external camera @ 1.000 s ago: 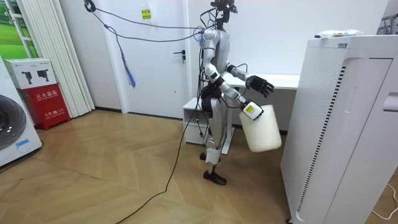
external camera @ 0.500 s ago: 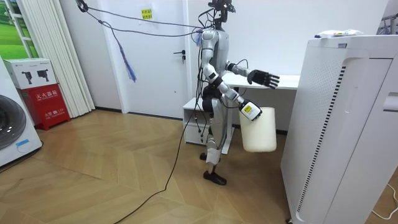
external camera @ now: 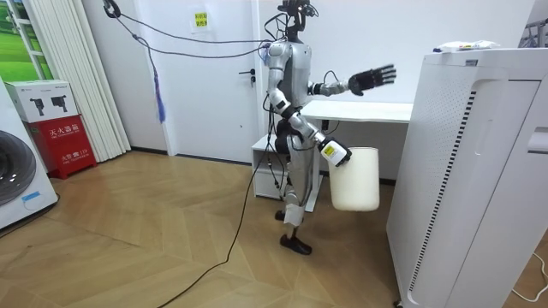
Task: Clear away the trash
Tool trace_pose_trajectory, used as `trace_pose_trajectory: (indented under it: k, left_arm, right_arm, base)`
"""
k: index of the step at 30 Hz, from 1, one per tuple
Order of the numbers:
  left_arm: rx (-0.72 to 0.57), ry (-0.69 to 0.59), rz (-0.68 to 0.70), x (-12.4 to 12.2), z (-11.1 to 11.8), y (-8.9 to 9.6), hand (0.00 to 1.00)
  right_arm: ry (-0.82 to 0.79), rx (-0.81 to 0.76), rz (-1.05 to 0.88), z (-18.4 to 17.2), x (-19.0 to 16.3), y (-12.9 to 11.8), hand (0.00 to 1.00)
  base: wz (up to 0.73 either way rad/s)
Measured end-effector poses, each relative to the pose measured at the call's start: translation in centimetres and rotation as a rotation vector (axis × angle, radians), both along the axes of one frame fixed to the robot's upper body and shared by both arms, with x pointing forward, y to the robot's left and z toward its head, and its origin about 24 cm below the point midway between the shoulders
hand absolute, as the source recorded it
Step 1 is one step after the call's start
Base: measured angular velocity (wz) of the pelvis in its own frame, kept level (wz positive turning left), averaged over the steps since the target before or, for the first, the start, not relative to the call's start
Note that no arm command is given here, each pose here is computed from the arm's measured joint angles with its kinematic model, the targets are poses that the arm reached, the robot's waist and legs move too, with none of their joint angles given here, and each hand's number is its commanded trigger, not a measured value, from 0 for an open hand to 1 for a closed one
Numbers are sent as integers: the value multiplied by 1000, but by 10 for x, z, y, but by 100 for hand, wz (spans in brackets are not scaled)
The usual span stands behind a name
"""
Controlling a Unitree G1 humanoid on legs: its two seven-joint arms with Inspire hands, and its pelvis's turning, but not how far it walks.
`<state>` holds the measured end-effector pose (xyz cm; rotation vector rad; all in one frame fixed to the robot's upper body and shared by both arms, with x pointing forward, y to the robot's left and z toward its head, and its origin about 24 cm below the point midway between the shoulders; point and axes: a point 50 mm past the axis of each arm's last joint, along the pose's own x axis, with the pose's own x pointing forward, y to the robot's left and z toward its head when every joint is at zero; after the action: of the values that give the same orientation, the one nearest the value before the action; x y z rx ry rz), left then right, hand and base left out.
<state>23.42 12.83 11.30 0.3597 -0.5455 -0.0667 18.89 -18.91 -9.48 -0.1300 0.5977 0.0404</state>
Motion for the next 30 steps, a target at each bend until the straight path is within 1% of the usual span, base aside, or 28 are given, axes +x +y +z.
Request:
trace_pose_trajectory:
  k: [1, 3, 5, 10, 13, 14, 16, 19, 21, 27, 30]
  left_arm:
    - [7, -51, 28, -1, 5, 1, 0]
    - [12, -97, 63, -1, 9, 2, 0]
    - [-2, -115, 97, -1, 10, 4, 0]
    - [21, -252, 227, -4, 19, 16, 0]
    - [16, -300, 272, -6, 21, 21, 0]
    - [21, -315, 282, -7, 22, 22, 0]
    - [41, -383, 292, -7, 27, 21, 0]
    - [13, -450, 297, -6, 34, 21, 0]
    - [3, -471, 313, -7, 35, 22, 0]
    - [88, -571, 398, -9, 40, 28, 0]
    - [140, -601, 405, -10, 40, 28, 0]
  right_arm:
    - [9, 0, 0, -2, -2, -1, 100]
    - [21, -2, -13, -4, -4, -4, 100]
    - [33, -3, -24, -6, -8, -6, 100]
    - [50, 1, -7, -8, -11, -6, 100]
    - [53, -8, -3, -9, -16, -11, 100]
    - [54, -11, -1, -9, -17, -12, 100]
    - [50, -9, -3, -9, -16, -12, 100]
    - [58, -13, -19, -10, -18, -18, 100]
    - [62, -17, -24, -10, -19, -20, 100]
    - [101, -34, -24, -16, -31, -24, 100]
    - [119, -48, -15, -18, -38, -25, 100]
  base:
    - [-15]
    - [-6]
    - [-11]
    - [-32]
    - [-33]
    - [-57]
    - [-43]
    - [-64]
    - [-62]
    - [-45]
    - [8]
